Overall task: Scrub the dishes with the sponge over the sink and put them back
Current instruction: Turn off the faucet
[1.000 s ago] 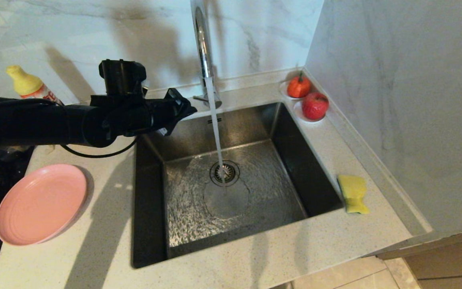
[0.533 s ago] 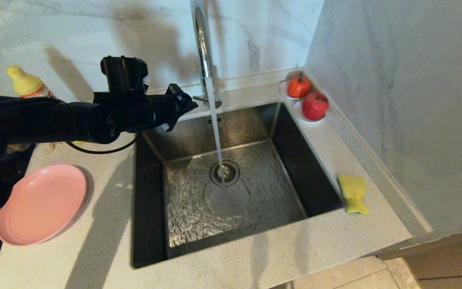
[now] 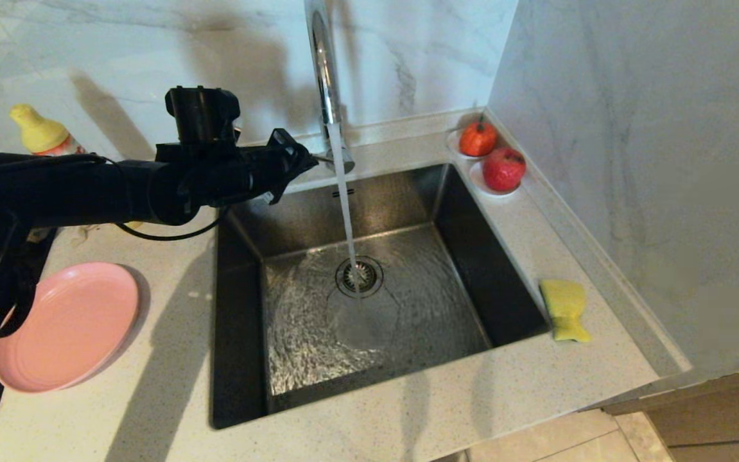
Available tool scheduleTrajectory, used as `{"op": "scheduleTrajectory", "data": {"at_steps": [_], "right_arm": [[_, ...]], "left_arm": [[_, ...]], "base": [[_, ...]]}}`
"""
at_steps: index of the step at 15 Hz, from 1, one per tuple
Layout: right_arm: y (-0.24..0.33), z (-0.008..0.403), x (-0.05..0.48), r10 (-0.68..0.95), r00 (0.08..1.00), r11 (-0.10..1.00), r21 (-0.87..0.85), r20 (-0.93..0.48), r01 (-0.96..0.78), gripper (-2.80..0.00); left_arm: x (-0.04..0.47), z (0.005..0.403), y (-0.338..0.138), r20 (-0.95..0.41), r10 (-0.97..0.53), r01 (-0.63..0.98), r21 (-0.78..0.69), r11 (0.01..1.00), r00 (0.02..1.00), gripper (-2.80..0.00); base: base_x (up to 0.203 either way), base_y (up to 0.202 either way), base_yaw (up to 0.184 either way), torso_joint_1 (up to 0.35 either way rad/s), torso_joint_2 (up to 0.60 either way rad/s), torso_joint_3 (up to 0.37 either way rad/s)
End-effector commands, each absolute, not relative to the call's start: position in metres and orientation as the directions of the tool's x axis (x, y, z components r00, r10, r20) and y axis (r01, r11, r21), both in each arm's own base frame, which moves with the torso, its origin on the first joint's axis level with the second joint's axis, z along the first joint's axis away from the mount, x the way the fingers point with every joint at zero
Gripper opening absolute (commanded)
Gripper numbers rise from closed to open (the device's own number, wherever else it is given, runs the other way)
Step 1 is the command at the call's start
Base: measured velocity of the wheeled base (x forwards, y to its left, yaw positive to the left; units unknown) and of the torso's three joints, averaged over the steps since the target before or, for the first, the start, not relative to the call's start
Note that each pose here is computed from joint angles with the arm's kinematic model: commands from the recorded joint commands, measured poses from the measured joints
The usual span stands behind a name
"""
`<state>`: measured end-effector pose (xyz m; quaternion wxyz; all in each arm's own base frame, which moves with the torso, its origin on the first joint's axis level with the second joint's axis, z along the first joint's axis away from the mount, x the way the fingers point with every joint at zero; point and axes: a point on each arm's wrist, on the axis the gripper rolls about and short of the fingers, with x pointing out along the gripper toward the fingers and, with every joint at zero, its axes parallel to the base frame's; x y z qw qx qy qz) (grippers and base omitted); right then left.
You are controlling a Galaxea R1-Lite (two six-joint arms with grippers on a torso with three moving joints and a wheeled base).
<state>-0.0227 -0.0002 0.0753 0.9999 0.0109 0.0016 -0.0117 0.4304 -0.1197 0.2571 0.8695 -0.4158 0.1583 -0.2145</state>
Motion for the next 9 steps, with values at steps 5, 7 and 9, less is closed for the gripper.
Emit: {"op": "scheduleTrajectory", "data": {"at_steps": [5, 7, 9], "right_arm": [[0.0, 0.075, -0.023, -0.023, 1.0, 1.0, 0.021, -0.005, 0.023, -2.8], [0.0, 0.075, -0.022, -0.025, 1.0, 0.999, 0.021, -0.006, 0.025, -2.8], [0.0, 0.075, -0.022, -0.023, 1.0, 0.999, 0.023, -0.006, 0.023, -2.8]], "left_arm": [[0.44, 0.255, -0.122, -0.083, -0.504, 0.247, -0.797, 0.551, 0.86, -2.8], [0.444, 0.254, -0.122, -0.077, -0.501, 0.249, -0.797, 0.551, 0.862, -2.8], [0.449, 0.253, -0.121, -0.07, -0.485, 0.245, -0.796, 0.554, 0.872, -2.8]], "base": [[0.0, 0.0, 0.0, 0.0, 0.0, 0.0], [0.0, 0.0, 0.0, 0.0, 0.0, 0.0], [0.0, 0.0, 0.0, 0.0, 0.0, 0.0]]}}
